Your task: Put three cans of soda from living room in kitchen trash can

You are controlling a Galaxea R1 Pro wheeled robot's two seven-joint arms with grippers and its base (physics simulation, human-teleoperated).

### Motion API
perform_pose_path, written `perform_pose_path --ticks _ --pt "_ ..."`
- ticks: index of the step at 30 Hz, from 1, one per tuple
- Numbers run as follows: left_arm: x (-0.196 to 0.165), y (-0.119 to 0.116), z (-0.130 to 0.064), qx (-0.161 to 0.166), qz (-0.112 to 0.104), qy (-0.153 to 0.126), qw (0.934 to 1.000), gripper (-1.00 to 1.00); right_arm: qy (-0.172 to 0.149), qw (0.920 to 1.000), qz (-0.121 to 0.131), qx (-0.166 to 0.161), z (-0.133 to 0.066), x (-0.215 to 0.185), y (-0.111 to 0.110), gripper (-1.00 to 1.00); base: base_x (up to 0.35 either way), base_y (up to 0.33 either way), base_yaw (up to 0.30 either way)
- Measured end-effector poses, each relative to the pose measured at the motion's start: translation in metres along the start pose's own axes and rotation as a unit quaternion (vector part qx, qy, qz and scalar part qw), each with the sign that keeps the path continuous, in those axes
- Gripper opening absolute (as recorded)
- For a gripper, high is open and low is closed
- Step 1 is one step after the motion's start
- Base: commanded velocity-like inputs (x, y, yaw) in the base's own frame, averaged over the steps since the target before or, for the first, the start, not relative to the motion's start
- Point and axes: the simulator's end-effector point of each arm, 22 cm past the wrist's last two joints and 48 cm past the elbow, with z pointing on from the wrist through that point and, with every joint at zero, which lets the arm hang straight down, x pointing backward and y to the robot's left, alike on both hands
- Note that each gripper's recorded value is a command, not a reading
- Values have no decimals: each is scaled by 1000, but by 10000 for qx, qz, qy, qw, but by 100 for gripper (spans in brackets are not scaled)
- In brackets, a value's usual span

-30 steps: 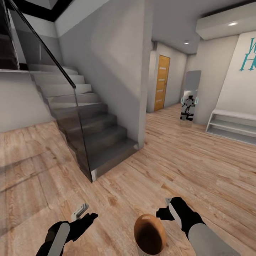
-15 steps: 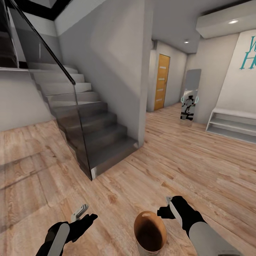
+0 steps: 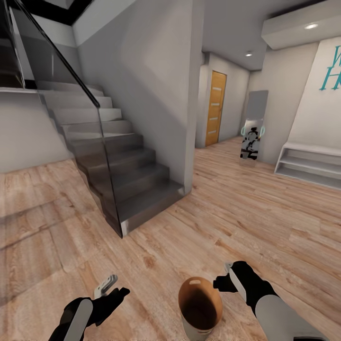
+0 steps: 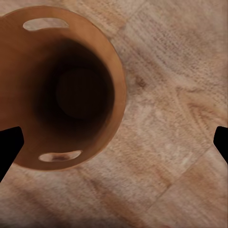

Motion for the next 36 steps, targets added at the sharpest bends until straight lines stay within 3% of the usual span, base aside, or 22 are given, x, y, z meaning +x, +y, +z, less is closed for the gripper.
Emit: perform_pose_path --ticks 16,21,36 --pt "15 21 25 -3 -1 5 10000 100 -14 10000 3 4 29 16 -1 100 0 0 0" --pt "20 27 33 -7 1 6 10000 100 -259 9996 46 57 18 -32 -11 100 0 0 0" --pt "35 47 56 0 5 4 10000 100 -155 9998 153 41 43 -23 -17 100 0 0 0"
